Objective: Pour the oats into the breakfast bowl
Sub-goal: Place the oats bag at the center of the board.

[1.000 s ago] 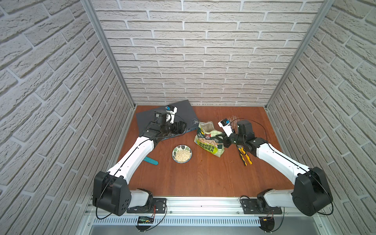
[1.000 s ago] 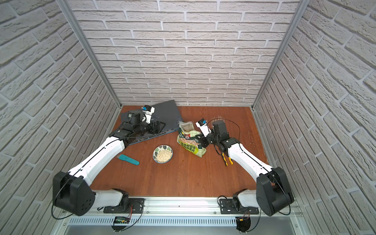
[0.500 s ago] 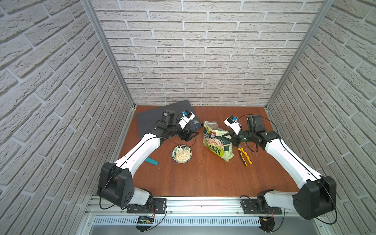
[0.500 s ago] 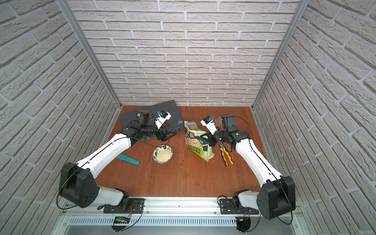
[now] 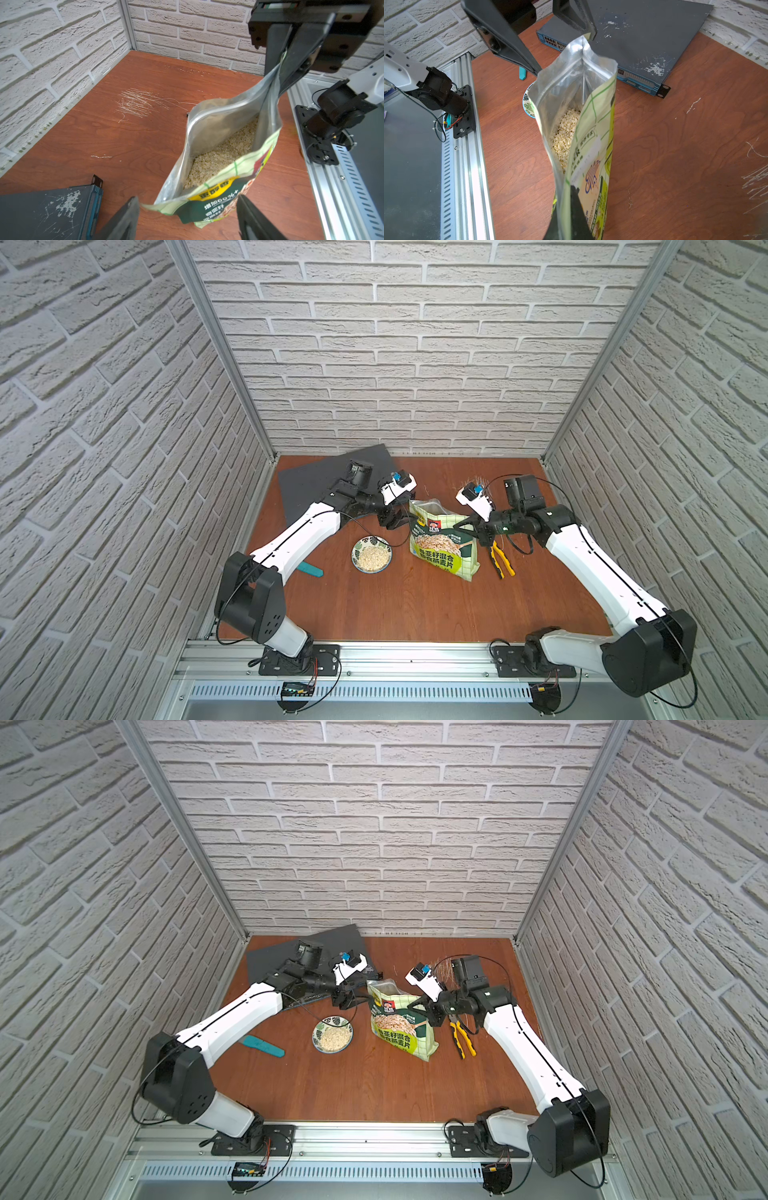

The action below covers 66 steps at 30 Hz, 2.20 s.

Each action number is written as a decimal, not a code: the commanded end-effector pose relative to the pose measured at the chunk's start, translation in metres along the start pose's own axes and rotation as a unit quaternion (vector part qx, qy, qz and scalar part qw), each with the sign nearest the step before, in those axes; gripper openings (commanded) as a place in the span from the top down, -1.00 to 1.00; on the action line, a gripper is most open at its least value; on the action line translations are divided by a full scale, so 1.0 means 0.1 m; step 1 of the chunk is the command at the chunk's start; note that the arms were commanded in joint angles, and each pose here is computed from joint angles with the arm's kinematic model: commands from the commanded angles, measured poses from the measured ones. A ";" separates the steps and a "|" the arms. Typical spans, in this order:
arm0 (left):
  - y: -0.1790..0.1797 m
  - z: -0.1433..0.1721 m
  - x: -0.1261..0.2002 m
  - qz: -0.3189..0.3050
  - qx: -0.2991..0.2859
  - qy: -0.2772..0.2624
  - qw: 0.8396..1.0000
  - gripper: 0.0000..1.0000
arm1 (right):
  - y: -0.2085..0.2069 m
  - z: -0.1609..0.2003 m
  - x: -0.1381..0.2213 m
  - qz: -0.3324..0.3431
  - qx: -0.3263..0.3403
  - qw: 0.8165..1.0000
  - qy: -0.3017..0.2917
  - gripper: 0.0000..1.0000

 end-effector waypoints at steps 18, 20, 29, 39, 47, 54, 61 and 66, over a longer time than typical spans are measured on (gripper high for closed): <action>-0.28 0.05 -0.12 0.047 -0.034 0.046 0.997 1.00 | -0.02 -0.16 0.31 0.128 0.015 0.991 -0.023 0.93; -0.31 0.09 -0.09 0.031 -0.032 0.054 0.998 1.00 | -0.12 -0.09 0.31 0.176 -0.006 0.984 -0.009 0.93; -0.31 0.09 -0.02 -0.058 -0.061 0.066 0.994 1.00 | -0.39 0.32 0.15 0.263 -0.041 0.959 0.095 0.93; -0.17 -0.14 -0.34 -0.047 -0.122 0.063 0.989 1.00 | -0.01 0.21 0.09 0.120 0.060 0.988 0.078 0.58; -0.27 -0.22 -0.39 -0.019 -0.153 0.042 0.987 1.00 | 0.16 -0.02 -0.03 0.076 0.121 0.980 0.142 -0.11; -0.33 -0.17 -0.35 -0.024 -0.163 0.031 0.986 1.00 | 0.04 -0.23 -0.22 0.060 0.119 0.974 0.184 -0.13; -0.35 -0.19 -0.31 -0.026 -0.170 0.018 0.985 1.00 | 0.00 -0.29 -0.32 0.056 0.125 0.968 0.208 0.26; -0.38 -0.15 -0.29 -0.028 -0.172 0.015 0.985 1.00 | -0.06 -0.21 -0.30 0.070 0.125 0.964 0.224 0.23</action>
Point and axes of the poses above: each gripper's point midway between its finger pads, its own x axis back along the fingers, its own y axis along the line the jaws close on, z = x × y, the point moved 9 cm from there along x, back along the fingers, and after that the axes turned 1 degree about x, right-handed, at the moved point
